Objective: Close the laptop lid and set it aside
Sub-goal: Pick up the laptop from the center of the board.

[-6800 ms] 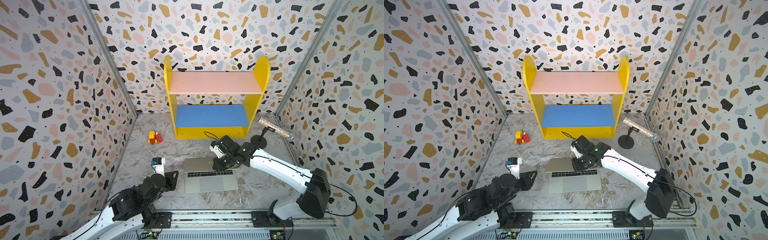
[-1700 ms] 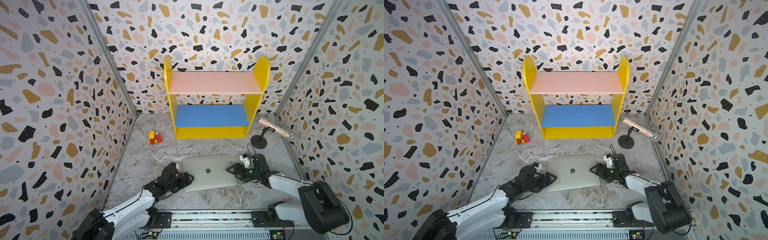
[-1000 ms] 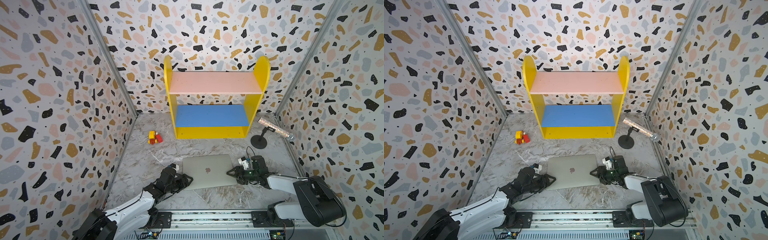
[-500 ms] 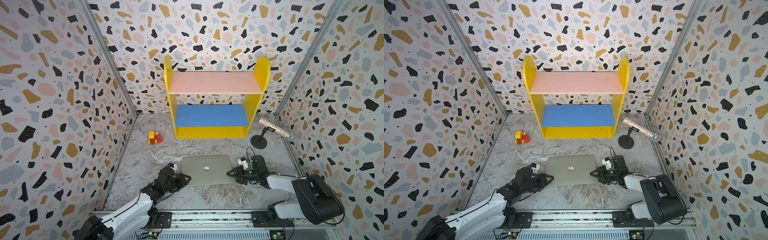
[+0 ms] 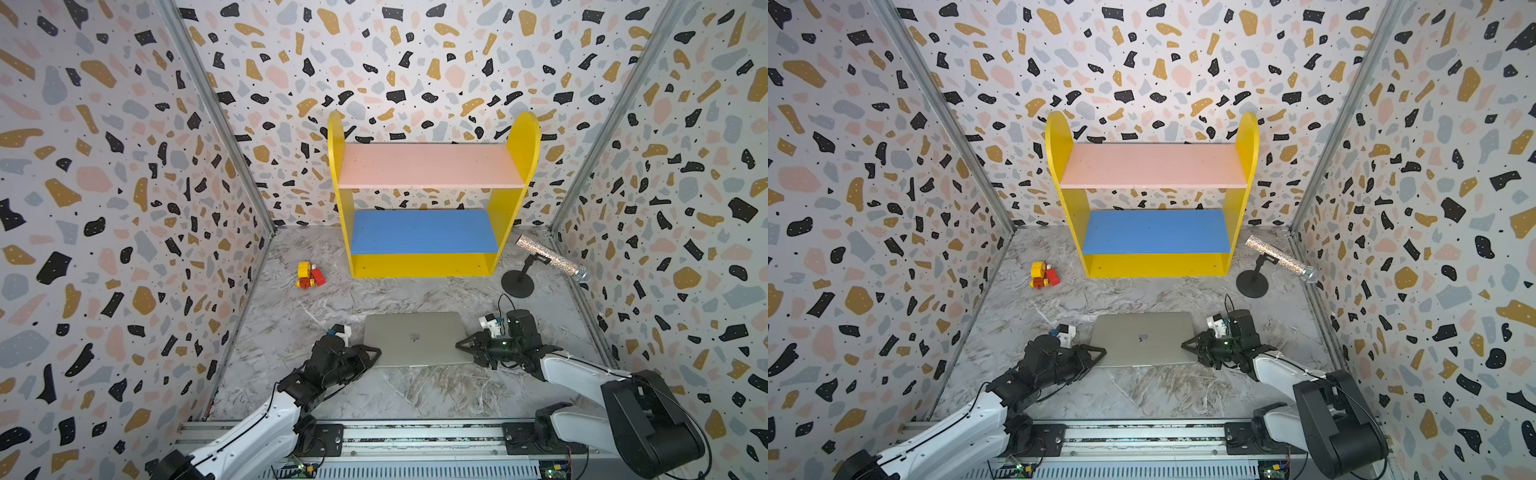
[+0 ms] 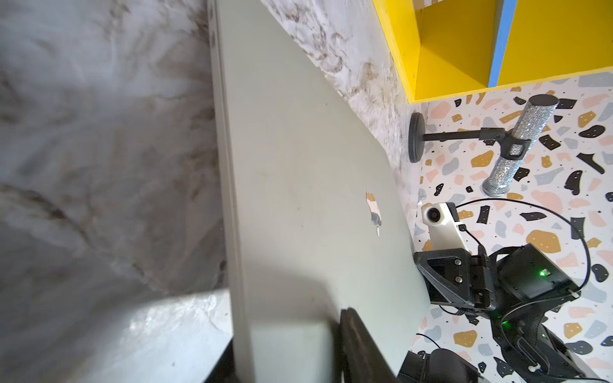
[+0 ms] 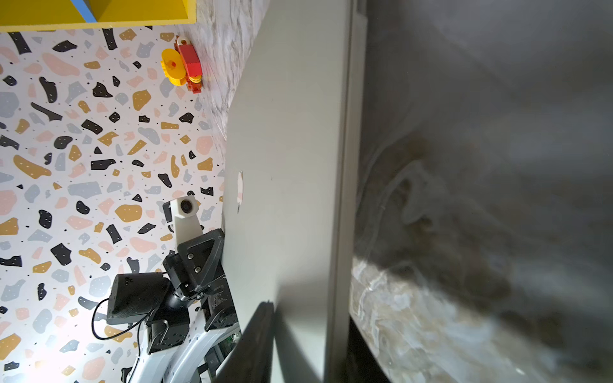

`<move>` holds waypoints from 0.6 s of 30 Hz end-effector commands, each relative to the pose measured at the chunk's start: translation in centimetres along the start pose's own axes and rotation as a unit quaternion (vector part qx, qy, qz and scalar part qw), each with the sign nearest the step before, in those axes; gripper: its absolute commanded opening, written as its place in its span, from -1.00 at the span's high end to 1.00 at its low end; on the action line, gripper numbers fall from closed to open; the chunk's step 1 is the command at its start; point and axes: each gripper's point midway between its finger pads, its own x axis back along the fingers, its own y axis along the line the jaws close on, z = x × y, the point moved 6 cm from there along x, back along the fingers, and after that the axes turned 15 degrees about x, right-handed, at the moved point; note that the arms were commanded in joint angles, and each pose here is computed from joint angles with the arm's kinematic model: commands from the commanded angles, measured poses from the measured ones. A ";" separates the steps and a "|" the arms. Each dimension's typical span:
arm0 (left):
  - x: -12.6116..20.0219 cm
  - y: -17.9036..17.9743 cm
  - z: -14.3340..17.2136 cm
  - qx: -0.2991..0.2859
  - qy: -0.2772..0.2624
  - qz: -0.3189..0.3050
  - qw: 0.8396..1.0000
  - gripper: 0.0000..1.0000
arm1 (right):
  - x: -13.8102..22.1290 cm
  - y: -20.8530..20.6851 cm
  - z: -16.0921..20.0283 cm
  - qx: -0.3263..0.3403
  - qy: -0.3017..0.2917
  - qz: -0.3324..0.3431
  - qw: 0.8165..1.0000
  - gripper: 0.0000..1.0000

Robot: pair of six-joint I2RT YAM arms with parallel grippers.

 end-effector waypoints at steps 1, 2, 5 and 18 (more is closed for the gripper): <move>0.5 -2.1 0.6 -0.044 0.025 0.028 0.998 0.52 | 1.1 4.7 -1.4 0.074 -0.010 -0.058 0.996 0.41; 0.6 -2.2 0.7 -0.044 0.025 0.029 0.998 0.53 | 1.3 4.9 -1.4 0.075 -0.013 -0.058 0.995 0.43; 1.0 -3.1 0.7 -0.046 0.023 0.040 0.998 0.55 | 1.8 5.7 -1.4 0.078 -0.019 -0.060 0.995 0.49; 2.7 -7.5 0.6 -0.074 0.019 0.088 0.993 0.60 | 4.3 9.8 -1.8 0.107 -0.046 -0.074 0.990 0.54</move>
